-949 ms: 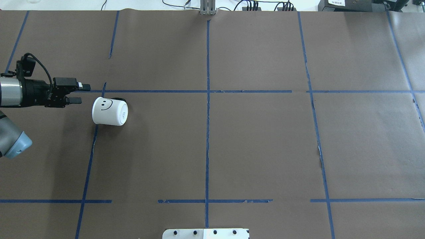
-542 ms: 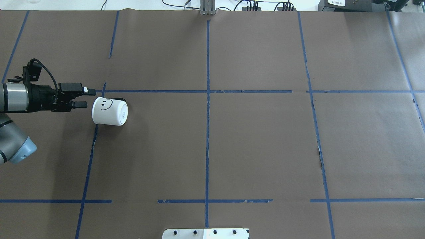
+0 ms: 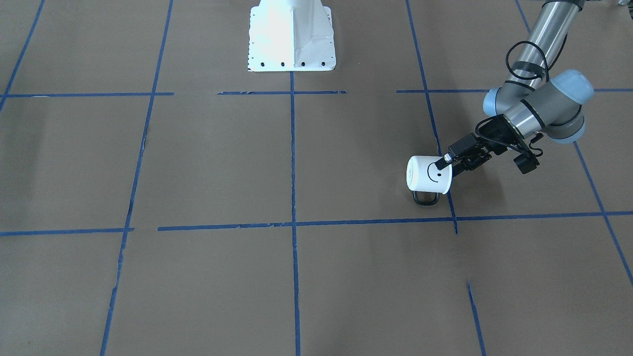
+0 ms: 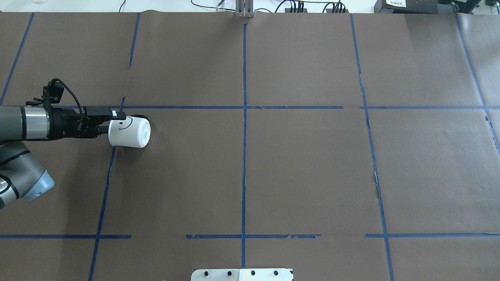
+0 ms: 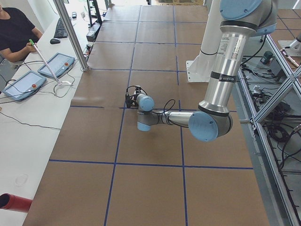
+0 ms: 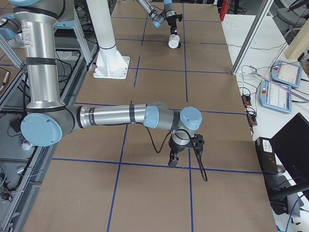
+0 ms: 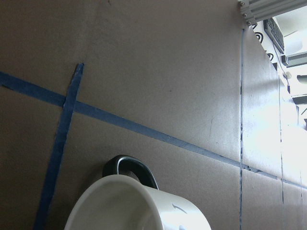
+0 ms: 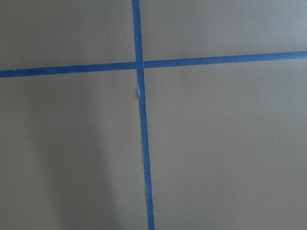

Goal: Flip mug
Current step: 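Close the left gripper on the rim of the white mug, then lift the mug with the left gripper and carry it toward the table centre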

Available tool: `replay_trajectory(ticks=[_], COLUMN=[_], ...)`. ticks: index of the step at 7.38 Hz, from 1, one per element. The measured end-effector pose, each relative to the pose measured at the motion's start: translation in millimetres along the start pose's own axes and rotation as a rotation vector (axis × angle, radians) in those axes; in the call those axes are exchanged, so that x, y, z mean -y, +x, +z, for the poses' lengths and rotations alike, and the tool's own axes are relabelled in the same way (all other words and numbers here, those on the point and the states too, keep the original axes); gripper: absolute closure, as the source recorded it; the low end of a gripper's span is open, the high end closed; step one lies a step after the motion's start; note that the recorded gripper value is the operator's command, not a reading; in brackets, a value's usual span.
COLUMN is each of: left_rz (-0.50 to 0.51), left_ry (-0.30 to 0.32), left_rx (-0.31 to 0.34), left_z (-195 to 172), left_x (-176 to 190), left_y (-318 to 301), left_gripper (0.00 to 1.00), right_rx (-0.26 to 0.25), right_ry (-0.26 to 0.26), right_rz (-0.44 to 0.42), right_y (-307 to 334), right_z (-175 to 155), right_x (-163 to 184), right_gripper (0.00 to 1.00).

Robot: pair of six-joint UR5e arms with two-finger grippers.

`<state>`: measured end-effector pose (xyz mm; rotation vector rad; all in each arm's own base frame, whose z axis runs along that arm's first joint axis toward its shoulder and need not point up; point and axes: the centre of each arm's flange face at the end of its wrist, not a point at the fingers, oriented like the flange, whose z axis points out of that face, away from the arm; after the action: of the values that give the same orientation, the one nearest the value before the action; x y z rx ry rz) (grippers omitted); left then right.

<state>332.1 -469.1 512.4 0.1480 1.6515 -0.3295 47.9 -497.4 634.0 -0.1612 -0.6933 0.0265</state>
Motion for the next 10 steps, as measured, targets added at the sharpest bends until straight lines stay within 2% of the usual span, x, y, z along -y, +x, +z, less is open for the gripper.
replay_trajectory(ticks=[4,5,6,8,10], left_rz=[0.004,0.006,0.007,-0.055,-0.154], left_ry=[-0.01,-0.011,-0.013,-0.026,-0.085], left_rx=[-0.01,-0.013,-0.019,-0.056,-0.105], left_z=[7.4,8.5,9.3,8.1,2.9], left_x=[-2.1,-2.2,-2.4,-7.2,-21.1], left_y=[7.2,9.2,12.5,34.7,78.3], left_gripper=[0.67,0.79,0.99,1.0,1.0], right_rx=[0.0,0.0,0.0,0.0,0.0], right_ry=[-0.001,-0.001,0.0,-0.001,-0.001], right_rz=[0.001,0.0,0.0,0.0,0.001], right_y=[0.3,0.3,0.2,0.2,0.3], right_z=[0.4,0.3,0.2,0.3,0.4], right_x=[-0.4,-0.3,-0.2,-0.3,-0.4], right_gripper=[0.0,0.0,0.0,0.0,0.0])
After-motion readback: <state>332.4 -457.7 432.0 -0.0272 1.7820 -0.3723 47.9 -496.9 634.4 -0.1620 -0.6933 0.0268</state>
